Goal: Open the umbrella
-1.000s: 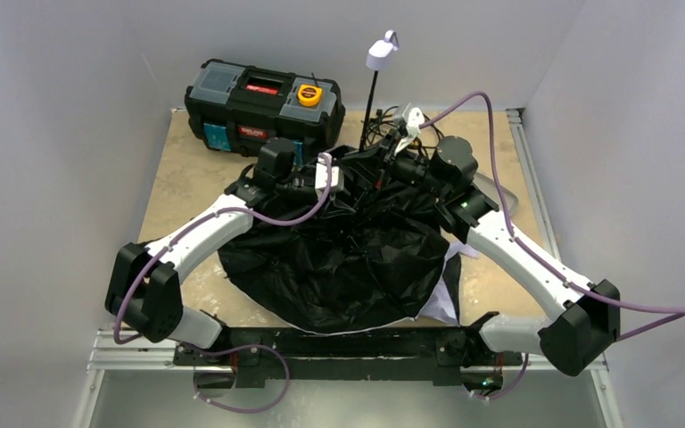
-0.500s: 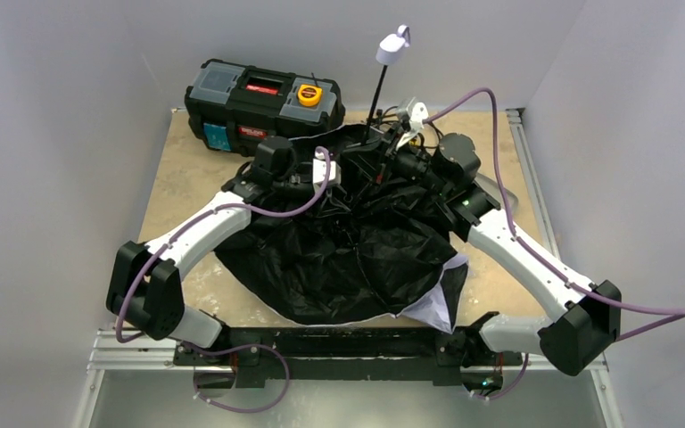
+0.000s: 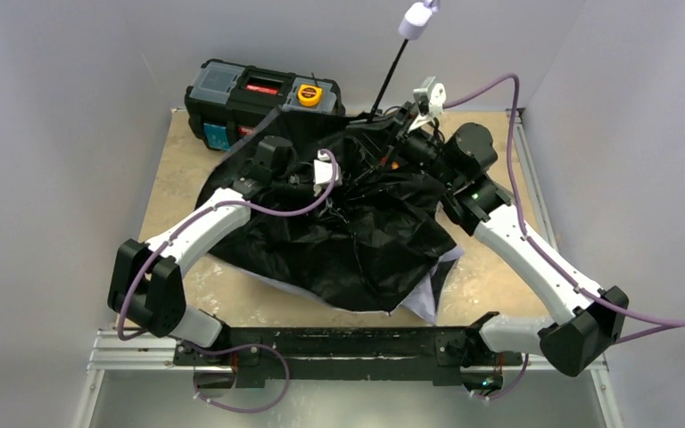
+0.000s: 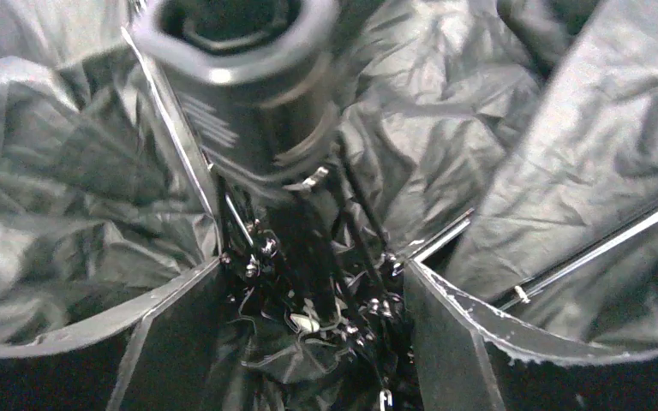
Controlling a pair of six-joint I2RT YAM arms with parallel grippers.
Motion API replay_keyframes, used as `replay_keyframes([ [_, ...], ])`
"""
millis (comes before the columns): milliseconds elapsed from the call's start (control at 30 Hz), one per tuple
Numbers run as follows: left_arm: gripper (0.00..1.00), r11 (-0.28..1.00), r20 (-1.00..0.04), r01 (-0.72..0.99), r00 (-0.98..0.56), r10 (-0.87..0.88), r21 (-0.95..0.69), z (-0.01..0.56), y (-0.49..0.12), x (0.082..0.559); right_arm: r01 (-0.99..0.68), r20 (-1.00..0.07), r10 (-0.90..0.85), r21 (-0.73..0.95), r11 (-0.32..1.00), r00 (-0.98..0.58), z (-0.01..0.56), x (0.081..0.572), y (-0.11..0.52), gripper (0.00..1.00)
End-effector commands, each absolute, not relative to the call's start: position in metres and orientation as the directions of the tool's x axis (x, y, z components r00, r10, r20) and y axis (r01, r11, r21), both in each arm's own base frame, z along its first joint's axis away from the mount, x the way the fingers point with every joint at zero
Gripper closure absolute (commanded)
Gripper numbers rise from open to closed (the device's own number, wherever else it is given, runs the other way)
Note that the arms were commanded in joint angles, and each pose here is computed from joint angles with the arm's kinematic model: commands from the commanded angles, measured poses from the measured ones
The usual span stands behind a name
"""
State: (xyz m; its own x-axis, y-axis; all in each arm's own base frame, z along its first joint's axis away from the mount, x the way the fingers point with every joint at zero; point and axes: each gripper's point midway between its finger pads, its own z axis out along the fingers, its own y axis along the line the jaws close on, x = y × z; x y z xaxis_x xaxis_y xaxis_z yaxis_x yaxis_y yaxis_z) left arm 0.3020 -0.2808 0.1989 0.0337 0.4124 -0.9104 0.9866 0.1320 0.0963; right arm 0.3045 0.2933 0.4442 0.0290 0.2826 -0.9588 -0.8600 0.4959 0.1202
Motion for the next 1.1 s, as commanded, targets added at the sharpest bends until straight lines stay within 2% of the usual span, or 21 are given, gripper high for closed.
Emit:
replay_keyframes([
  [0,0.22,0.211,-0.795,0.977,-0.117,0.596,0.014,0.135,-0.238,0.293,-0.871,-0.739,0.566,-0.055,0.488,0.364,0.603,0.238,0.245,1.00],
  [100,0.15,0.238,-0.811,0.971,-0.128,0.570,0.014,0.143,-0.231,0.298,-0.868,-0.747,0.551,-0.069,0.492,0.372,0.600,0.239,0.247,1.00],
  [167,0.02,0.252,-0.865,0.968,-0.130,0.485,-0.005,0.171,-0.231,0.303,-0.866,-0.772,0.517,-0.085,0.492,0.370,0.587,0.244,0.252,1.00],
  [200,0.01,0.259,-0.887,0.966,-0.116,0.447,0.004,0.188,-0.233,0.305,-0.862,-0.790,0.494,-0.086,0.499,0.364,0.578,0.248,0.255,1.00],
  [300,0.00,0.239,-0.946,0.967,0.009,0.323,0.090,0.249,-0.247,0.302,-0.879,-0.836,0.443,-0.091,0.468,0.322,0.543,0.253,0.266,1.00],
  [433,0.01,0.214,-0.960,0.958,0.134,0.247,0.189,0.302,-0.267,0.289,-0.900,-0.880,0.392,-0.083,0.428,0.267,0.509,0.258,0.278,1.00],
  [533,0.07,0.213,-0.974,0.964,0.118,0.192,0.159,0.327,-0.276,0.285,-0.912,-0.898,0.366,-0.086,0.401,0.245,0.492,0.259,0.285,1.00],
  [633,0.20,0.197,-0.980,0.970,0.110,0.166,0.142,0.344,-0.282,0.284,-0.923,-0.905,0.358,-0.085,0.376,0.229,0.486,0.256,0.289,1.00],
  [733,0.33,0.175,-0.980,0.975,0.111,0.166,0.140,0.347,-0.288,0.281,-0.926,-0.907,0.356,-0.084,0.367,0.223,0.483,0.257,0.293,1.00],
  [900,0.48,0.168,-0.977,0.972,0.137,0.165,0.165,0.351,-0.293,0.278,-0.932,-0.910,0.353,-0.083,0.354,0.215,0.480,0.256,0.296,1.00],
  [1000,0.62,0.174,-0.972,0.970,0.137,0.189,0.171,0.348,-0.295,0.281,-0.934,-0.907,0.365,-0.078,0.348,0.212,0.483,0.254,0.296,1.00],
  [1067,0.65,0.184,-0.969,0.968,0.130,0.209,0.170,0.342,-0.295,0.285,-0.935,-0.902,0.376,-0.076,0.346,0.212,0.487,0.253,0.296,1.00],
])
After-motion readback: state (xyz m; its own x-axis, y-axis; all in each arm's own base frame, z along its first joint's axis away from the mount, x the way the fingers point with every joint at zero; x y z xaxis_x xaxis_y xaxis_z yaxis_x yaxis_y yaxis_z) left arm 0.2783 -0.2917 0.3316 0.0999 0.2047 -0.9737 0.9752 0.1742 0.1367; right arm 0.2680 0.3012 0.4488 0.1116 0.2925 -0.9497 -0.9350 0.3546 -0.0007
